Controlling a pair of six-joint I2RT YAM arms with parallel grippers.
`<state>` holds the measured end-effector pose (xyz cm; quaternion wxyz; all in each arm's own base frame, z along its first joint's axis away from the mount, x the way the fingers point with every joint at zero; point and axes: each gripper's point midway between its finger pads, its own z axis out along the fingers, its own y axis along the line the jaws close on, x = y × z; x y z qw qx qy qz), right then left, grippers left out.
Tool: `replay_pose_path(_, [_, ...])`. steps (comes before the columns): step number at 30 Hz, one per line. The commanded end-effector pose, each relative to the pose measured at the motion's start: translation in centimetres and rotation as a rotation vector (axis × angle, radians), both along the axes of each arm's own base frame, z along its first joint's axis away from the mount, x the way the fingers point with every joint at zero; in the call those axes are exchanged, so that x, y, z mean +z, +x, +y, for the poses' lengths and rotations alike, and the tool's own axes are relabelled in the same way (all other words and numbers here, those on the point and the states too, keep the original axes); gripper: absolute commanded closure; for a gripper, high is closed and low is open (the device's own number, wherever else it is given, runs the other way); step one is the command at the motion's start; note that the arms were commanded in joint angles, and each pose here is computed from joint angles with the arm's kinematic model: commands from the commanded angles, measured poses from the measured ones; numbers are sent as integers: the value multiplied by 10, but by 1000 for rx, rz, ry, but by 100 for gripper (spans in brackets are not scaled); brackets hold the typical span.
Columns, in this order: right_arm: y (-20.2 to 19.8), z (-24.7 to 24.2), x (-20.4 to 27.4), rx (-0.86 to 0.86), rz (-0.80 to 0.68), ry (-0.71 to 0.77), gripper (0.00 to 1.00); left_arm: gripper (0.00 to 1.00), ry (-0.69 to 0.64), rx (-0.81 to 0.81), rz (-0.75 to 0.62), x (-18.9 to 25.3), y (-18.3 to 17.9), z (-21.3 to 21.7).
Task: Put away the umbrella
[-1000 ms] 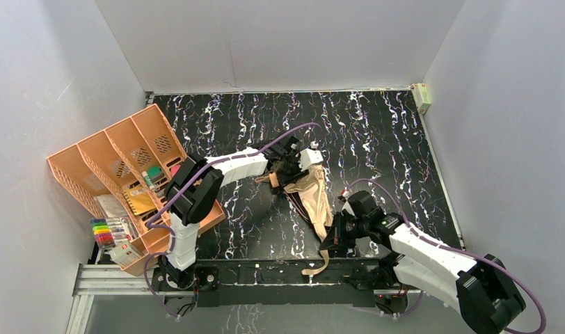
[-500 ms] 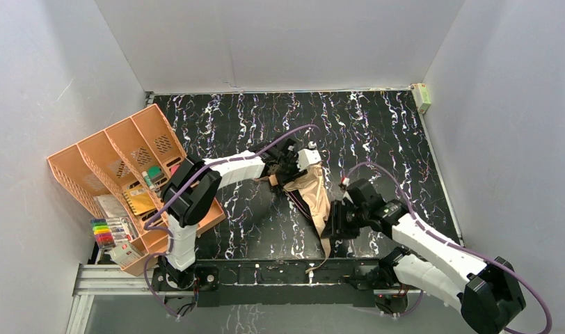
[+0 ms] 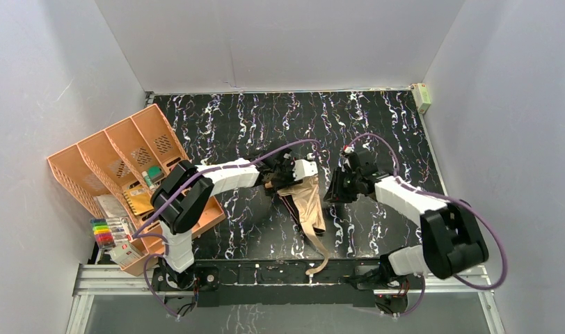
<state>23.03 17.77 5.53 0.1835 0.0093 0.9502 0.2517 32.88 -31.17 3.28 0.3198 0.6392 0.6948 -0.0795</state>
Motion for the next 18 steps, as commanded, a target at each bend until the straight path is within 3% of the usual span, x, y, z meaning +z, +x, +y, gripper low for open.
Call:
replay_pose_path(1, [35, 19, 0, -33, -86, 81, 68, 100, 36, -76, -3, 8, -11, 6])
replay_pose_path(4, [32, 30, -4, -60, -81, 160, 72, 100, 37, -85, -2, 12, -10, 4])
replay_pose_path(12, [6, 51, -17, -66, -41, 202, 75, 100, 59, -123, -6, 13, -12, 3])
replay_pose_path(18, [-16, 81, -4, 33, -52, 280, 70, 100, 71, -235, -82, 17, -25, 10])
